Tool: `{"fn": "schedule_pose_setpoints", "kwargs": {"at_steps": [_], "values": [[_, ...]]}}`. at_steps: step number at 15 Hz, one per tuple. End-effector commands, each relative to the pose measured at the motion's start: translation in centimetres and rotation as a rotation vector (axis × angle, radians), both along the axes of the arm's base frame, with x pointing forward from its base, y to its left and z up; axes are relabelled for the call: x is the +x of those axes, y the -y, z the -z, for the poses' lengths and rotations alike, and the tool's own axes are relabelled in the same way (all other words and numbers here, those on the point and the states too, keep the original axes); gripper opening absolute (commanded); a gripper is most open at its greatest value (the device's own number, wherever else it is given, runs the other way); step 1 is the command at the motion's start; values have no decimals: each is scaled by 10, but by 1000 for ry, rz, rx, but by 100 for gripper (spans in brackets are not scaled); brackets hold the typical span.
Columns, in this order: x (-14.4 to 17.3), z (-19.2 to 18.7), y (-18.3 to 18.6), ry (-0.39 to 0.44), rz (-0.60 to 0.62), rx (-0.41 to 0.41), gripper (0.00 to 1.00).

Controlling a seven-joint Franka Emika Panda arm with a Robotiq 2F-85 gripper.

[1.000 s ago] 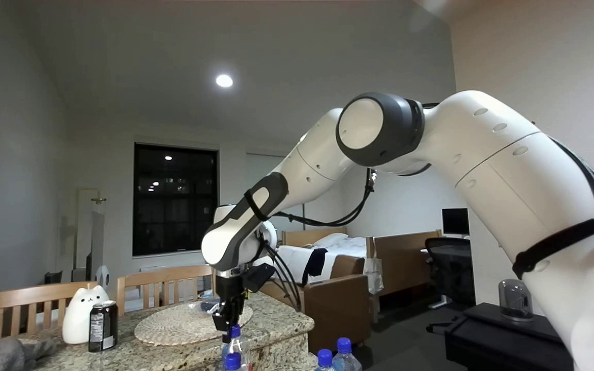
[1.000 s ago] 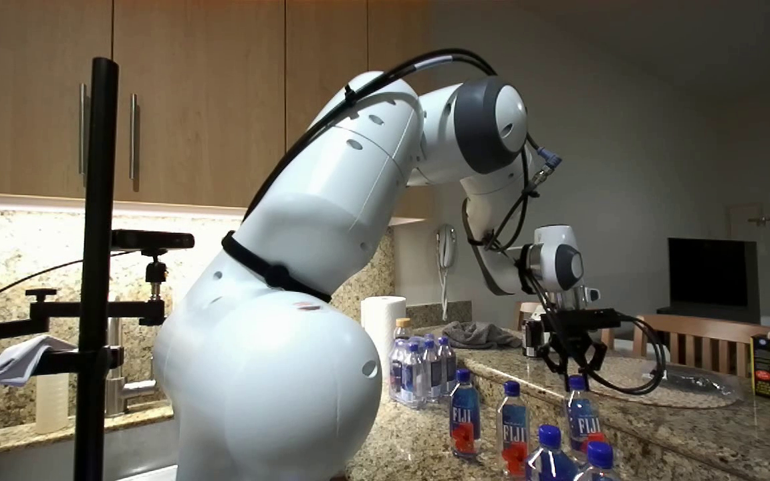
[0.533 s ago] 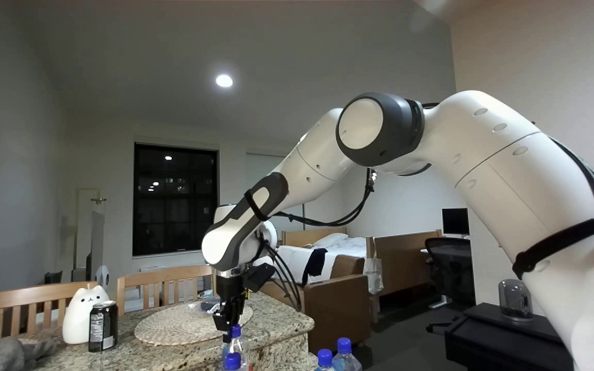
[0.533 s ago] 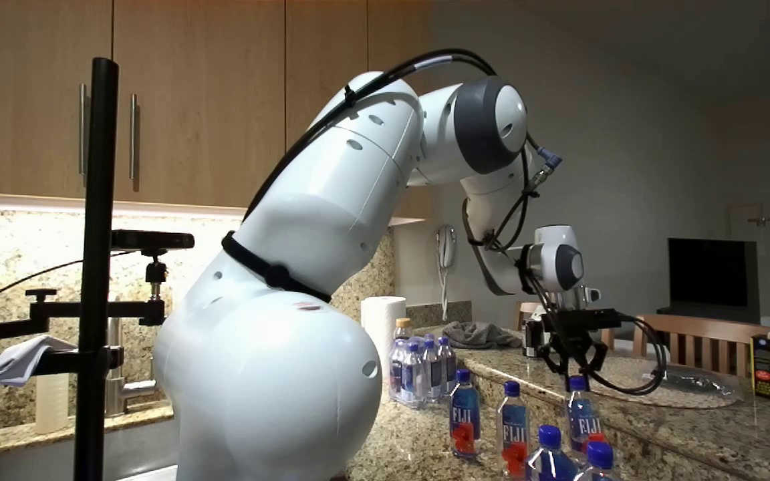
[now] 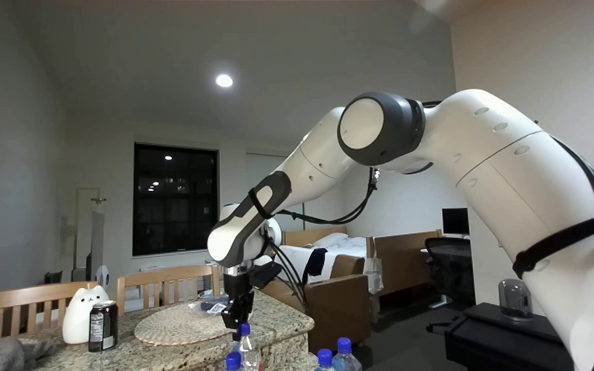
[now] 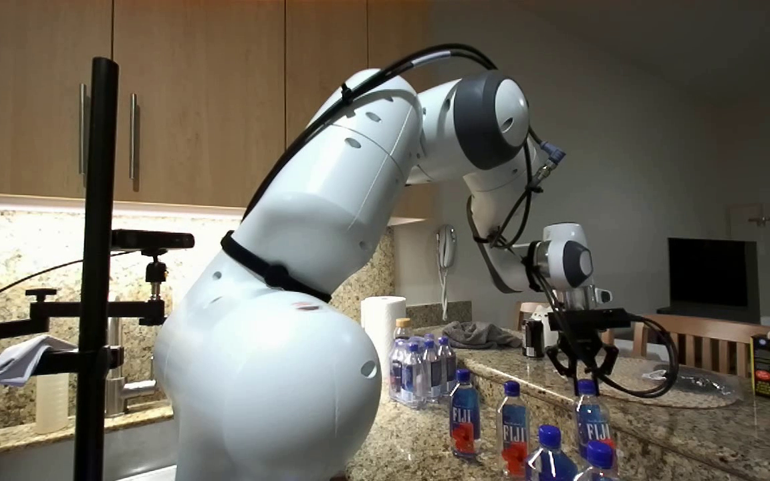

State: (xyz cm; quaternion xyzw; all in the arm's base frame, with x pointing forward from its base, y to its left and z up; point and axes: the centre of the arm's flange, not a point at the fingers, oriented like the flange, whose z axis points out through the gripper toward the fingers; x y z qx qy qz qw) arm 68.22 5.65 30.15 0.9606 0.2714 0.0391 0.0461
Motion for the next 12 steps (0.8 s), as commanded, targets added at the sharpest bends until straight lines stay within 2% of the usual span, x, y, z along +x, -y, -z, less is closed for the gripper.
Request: {"fn": "schedule_pose_setpoints", "kwargs": {"at_steps": [1, 6, 12], "values": [[-26, -7, 10, -71, 72, 48, 14], [-46, -5, 13, -80, 194, 154, 14], [-64, -20, 21, -52, 291, 125, 14]]}}
